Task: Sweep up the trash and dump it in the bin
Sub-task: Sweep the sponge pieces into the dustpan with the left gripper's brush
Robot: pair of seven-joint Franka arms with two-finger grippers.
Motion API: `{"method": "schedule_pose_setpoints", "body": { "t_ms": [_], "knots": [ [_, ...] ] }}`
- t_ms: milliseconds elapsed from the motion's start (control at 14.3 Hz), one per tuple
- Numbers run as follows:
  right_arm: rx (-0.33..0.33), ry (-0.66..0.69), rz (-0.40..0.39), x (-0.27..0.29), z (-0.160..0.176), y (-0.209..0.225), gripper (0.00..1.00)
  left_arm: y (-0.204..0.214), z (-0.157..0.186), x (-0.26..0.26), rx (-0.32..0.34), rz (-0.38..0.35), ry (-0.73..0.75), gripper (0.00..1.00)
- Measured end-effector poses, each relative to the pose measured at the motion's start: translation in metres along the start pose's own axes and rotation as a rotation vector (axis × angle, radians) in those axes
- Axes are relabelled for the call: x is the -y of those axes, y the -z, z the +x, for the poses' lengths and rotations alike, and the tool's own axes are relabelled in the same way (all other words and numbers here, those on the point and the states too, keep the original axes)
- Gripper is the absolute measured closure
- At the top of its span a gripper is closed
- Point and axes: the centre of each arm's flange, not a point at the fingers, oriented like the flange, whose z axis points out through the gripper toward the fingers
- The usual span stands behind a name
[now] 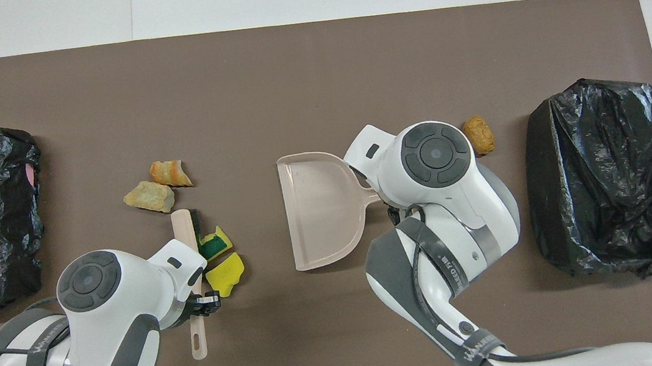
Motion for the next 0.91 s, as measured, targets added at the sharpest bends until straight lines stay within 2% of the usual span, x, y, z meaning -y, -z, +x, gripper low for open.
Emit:
{"method": "schedule_pose_setpoints", "body": {
  "t_ms": [209,418,558,697,907],
  "knots": [
    [-0.001,0.0,0.001,0.0,0.0,0.0,0.69,0.018,0.012,-0.01,0.044,0.006,0.121,0.74],
    [-0.001,0.0,0.001,0.0,0.0,-0.001,0.69,0.054,0.012,-0.001,0.139,0.043,0.295,0.74],
    [-0.002,-0.001,0.002,0.001,0.0,-0.001,0.69,0.059,0.001,0.011,0.19,0.071,0.363,0.74],
    [-0.002,-0.001,0.002,0.001,0.0,-0.001,0.69,0.051,-0.012,0.014,0.198,0.084,0.384,0.74],
    [-0.002,-0.004,0.003,0.001,0.001,-0.001,0.69,0.018,-0.031,-0.006,0.148,0.074,0.372,0.74]
  ]
}}
